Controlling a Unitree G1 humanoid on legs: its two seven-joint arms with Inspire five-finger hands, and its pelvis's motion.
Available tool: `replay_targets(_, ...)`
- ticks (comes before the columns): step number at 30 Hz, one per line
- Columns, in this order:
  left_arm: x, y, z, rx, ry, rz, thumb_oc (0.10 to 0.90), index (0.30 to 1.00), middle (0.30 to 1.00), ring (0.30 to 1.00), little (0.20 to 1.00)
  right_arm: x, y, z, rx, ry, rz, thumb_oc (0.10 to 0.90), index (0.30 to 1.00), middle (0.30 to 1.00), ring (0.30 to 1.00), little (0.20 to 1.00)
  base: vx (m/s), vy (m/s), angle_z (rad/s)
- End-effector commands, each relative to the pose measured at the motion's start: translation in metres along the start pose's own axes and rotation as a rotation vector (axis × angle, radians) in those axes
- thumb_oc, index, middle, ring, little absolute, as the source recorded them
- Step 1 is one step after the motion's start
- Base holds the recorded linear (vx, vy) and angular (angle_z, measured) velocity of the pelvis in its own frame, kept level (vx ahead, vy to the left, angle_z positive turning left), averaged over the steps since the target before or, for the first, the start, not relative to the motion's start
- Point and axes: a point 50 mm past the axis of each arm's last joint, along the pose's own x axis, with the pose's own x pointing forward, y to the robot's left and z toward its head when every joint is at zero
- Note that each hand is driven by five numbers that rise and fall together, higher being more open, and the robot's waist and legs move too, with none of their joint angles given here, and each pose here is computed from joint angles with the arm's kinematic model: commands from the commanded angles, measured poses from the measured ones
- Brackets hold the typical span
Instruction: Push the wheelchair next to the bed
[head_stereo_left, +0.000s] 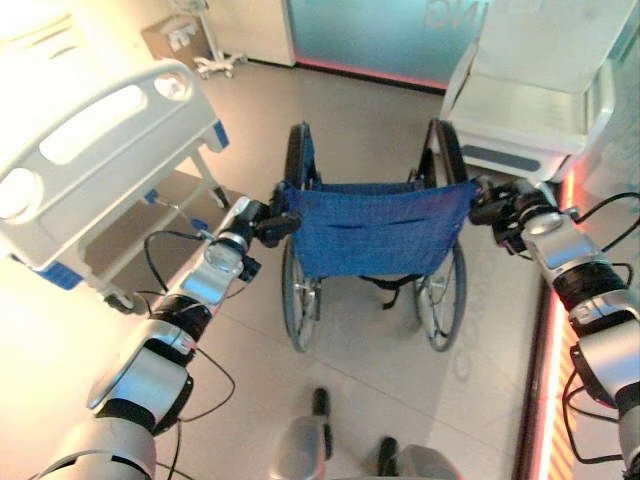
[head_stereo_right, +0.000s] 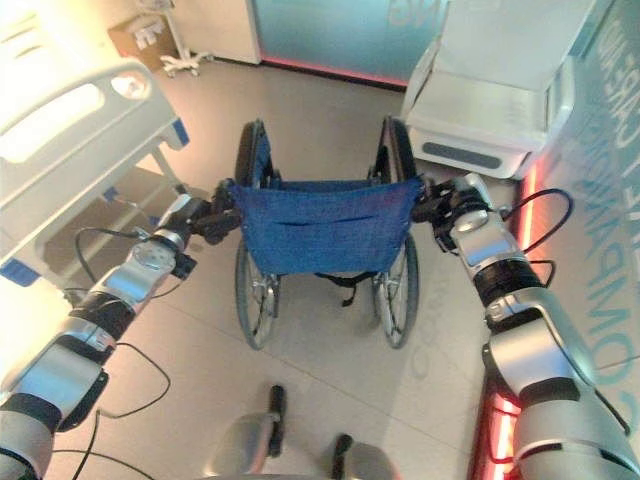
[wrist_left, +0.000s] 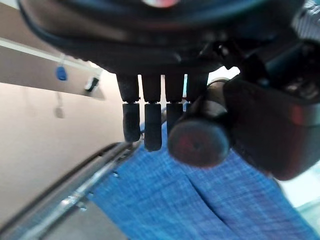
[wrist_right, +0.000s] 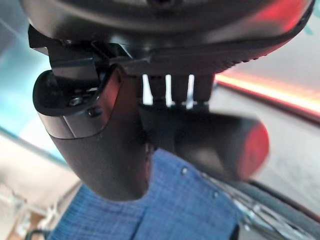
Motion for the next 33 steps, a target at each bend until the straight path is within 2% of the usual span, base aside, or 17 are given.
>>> replay_targets(1,-0.005,0.013,-0.007,0.086,0.008,0.046,0.4,0.3,0.3,0.3,0.3,-0.009,0.051,0.009,-0.081,-0.136,0.206,0.4,0.3,0.3,0.3,0.3,0.3,0.158,-0.62)
replay_targets(5,-0.01,0.011,-0.02,0.106,0.045,0.013,0.4,0.3,0.3,0.3,0.3,-0.01,0.059,-0.008,-0.075,-0.119,0.197,0.4,0.3,0.3,0.3,0.3,0.43,0.209,-0.27)
replay_targets(12,-0.011,0.008,-0.015,0.154,0.023,-0.007,0.4,0.3,0.3,0.3,0.3,-0.007,0.064,-0.013,-0.057,-0.081,0.191,0.4,0.3,0.3,0.3,0.3,0.26,0.208,-0.18)
replay_targets(19,-0.012,-0.009,-0.023,0.194,0.028,-0.048,0.4,0.3,0.3,0.3,0.3,-0.006,0.066,-0.019,-0.091,-0.087,0.207,0.4,0.3,0.3,0.3,0.3,0.34,0.115,0.09)
replay_targets(28,-0.007,-0.001,0.0,0.187,-0.025,-0.065,0.4,0.3,0.3,0.3,0.3,-0.005,0.036,0.014,-0.195,-0.138,0.145,0.4,0.3,0.3,0.3,0.3,0.4,-0.159,0.51)
replay_targets(33,-0.007,-0.002,0.004,0.187,-0.039,-0.096,0.4,0.3,0.3,0.3,0.3,-0.002,0.021,0.017,-0.212,-0.117,0.125,0.4,0.3,0.3,0.3,0.3,0.41,-0.315,0.58)
